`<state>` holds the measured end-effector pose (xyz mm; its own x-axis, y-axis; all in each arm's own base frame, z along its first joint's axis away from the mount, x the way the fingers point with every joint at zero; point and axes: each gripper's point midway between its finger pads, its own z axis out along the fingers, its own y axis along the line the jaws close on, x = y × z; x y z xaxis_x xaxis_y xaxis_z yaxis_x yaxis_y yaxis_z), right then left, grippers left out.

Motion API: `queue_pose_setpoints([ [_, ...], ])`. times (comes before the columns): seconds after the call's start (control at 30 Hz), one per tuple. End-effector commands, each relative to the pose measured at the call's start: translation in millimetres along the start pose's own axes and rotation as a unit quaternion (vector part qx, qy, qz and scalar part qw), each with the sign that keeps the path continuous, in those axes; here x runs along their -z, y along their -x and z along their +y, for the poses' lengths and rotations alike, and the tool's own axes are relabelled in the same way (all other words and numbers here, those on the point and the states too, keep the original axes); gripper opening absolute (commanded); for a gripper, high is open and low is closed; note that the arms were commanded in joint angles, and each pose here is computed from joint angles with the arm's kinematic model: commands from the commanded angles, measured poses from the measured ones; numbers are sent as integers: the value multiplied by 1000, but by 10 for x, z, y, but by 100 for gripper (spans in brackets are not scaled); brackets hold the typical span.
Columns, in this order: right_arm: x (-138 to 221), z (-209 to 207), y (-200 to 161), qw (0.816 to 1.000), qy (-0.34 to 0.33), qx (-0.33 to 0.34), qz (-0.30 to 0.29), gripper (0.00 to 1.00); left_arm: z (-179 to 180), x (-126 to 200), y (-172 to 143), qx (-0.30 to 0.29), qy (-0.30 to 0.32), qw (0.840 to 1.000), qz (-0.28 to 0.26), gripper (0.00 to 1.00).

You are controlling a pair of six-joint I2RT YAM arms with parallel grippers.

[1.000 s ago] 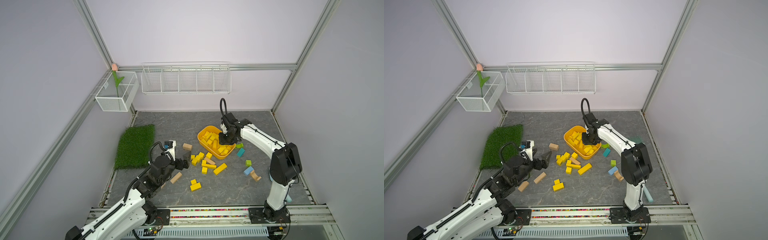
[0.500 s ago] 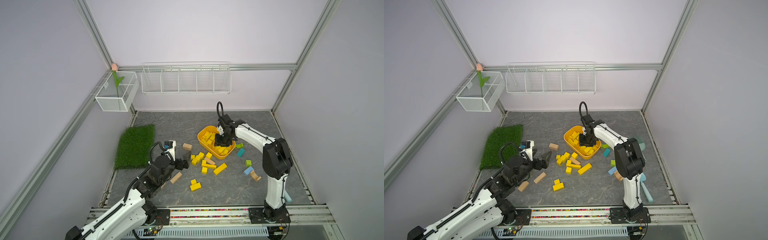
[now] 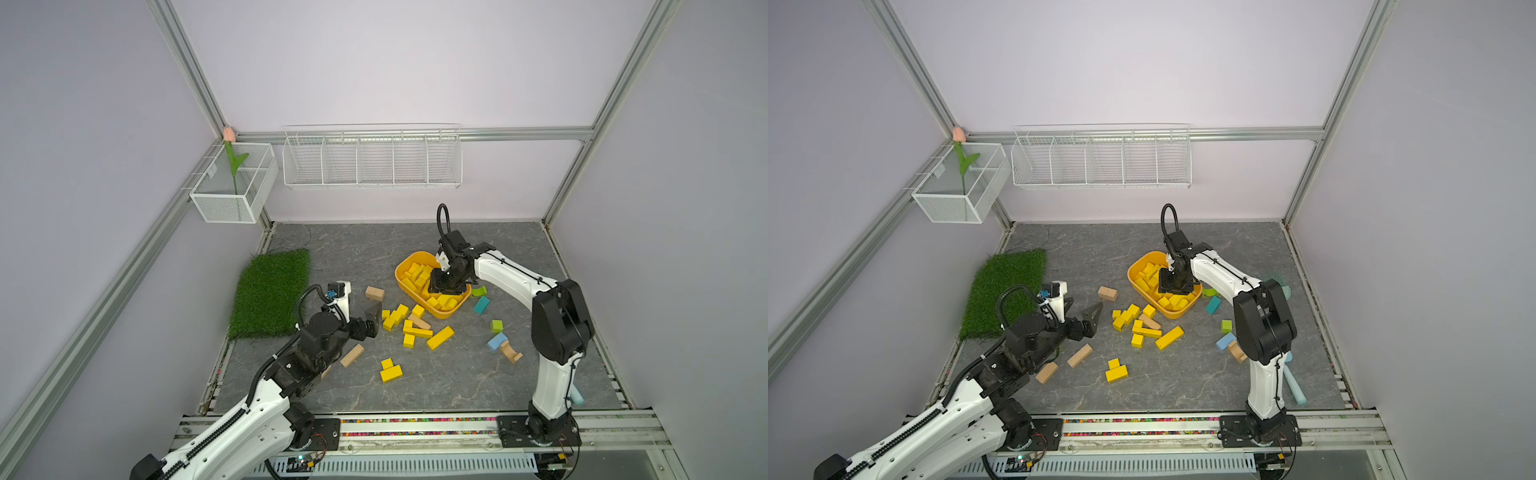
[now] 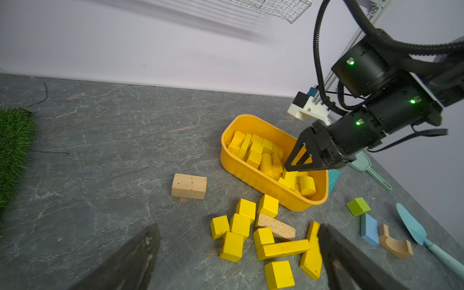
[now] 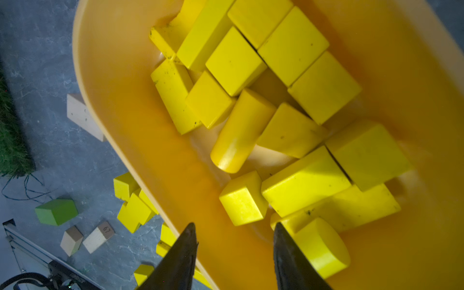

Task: Pick out the yellow building blocks
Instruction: Pick up the building block from the center of the board.

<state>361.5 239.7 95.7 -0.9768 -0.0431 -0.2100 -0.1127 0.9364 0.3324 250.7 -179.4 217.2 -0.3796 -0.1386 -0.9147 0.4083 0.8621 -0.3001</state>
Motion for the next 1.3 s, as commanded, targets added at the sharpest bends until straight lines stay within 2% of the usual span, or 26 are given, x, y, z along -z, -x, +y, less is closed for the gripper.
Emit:
queue_pose_setpoints([
  [0.0, 307, 39, -43, 999, 19, 15, -44, 51, 43, -9, -11, 10, 8, 1000, -1, 99],
  [0.17, 483, -4, -404, 995, 52, 26, -76, 52, 49, -31, -16, 9, 12, 1000, 3, 99],
  [0.3, 568, 86, -730, 984, 129, 37, -114, 53, 19, -108, -53, 4, 10, 1000, 20, 100],
  [0.47, 472, -58, -1129, 976, 159, 30, -147, 55, -44, -245, -106, -7, 6, 999, 50, 99],
  [0.67, 487, -171, -1245, 970, 162, 23, -179, 57, -54, -434, -176, -14, 22, 995, 92, 99],
  [0.8, 448, -266, -1251, 971, 146, 8, -187, 58, -100, -639, -280, -25, 26, 989, 143, 87],
  [0.9, 435, -299, -1241, 972, 138, 2, -188, 57, -89, -807, -376, -30, 40, 982, 184, 86],
  [1.0, 433, -319, -1253, 972, 136, 0, -190, 57, -8, -933, -473, -27, 73, 970, 229, 86],
  [1.1, 435, -327, -1255, 972, 135, -1, -192, 58, 81, -1021, -611, -27, 100, 952, 287, 83],
  [1.27, 432, -343, -1254, 972, 132, -3, -193, 58, 264, -1067, -1013, -16, 131, 901, 413, 69],
])
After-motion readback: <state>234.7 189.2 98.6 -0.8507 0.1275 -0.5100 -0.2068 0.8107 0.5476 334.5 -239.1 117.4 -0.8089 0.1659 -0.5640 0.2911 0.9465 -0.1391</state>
